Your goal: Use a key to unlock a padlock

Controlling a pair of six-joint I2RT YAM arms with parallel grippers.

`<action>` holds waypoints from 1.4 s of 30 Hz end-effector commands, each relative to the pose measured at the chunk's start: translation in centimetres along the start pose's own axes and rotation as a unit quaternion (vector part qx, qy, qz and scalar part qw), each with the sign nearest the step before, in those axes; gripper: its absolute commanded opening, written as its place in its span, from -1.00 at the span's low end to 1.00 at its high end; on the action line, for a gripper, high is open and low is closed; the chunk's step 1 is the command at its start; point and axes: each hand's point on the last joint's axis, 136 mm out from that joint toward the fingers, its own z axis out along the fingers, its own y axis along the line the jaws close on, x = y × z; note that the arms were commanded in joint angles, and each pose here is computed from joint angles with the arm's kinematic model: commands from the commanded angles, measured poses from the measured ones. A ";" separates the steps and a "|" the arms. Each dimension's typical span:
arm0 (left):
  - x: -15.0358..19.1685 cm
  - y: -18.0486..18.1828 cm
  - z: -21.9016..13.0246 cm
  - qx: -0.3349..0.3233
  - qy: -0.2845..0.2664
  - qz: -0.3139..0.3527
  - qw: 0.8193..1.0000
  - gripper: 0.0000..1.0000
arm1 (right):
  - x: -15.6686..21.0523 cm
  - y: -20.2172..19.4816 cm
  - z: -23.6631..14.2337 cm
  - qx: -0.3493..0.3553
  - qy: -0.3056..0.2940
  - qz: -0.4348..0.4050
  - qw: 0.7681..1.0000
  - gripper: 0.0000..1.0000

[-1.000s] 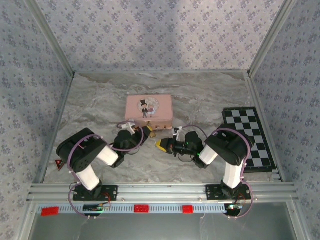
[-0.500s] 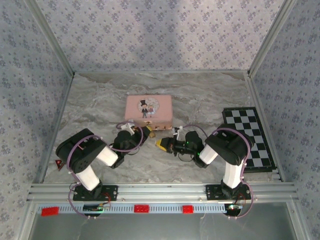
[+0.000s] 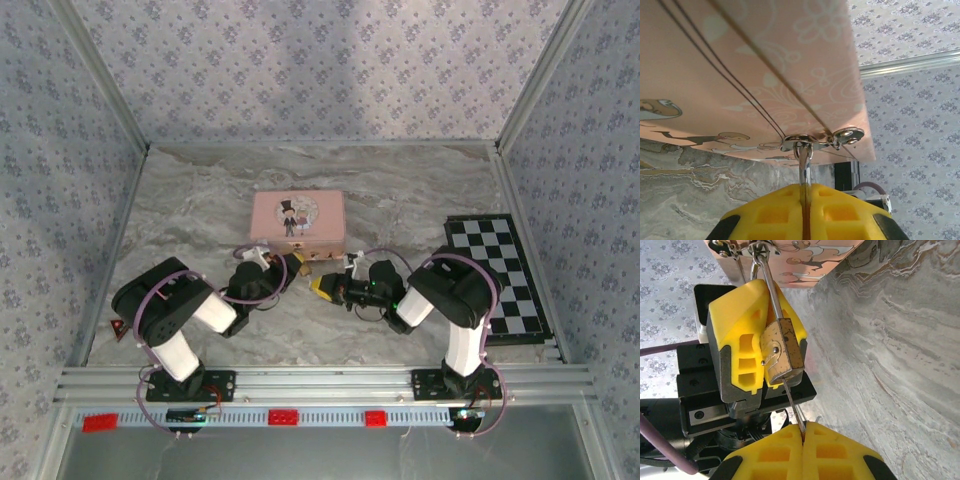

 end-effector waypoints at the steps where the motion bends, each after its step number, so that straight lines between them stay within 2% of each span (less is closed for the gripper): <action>1: -0.8 -6.4 -0.3 0.107 -0.015 0.004 0.994 -1.00 | -0.3 0.4 0.4 -0.009 0.004 0.002 1.000 -1.00; 42: 0.0 -8.9 -0.8 0.143 0.002 0.021 0.989 -1.00 | -2.2 3.6 0.1 -0.044 -0.050 0.008 0.998 -1.00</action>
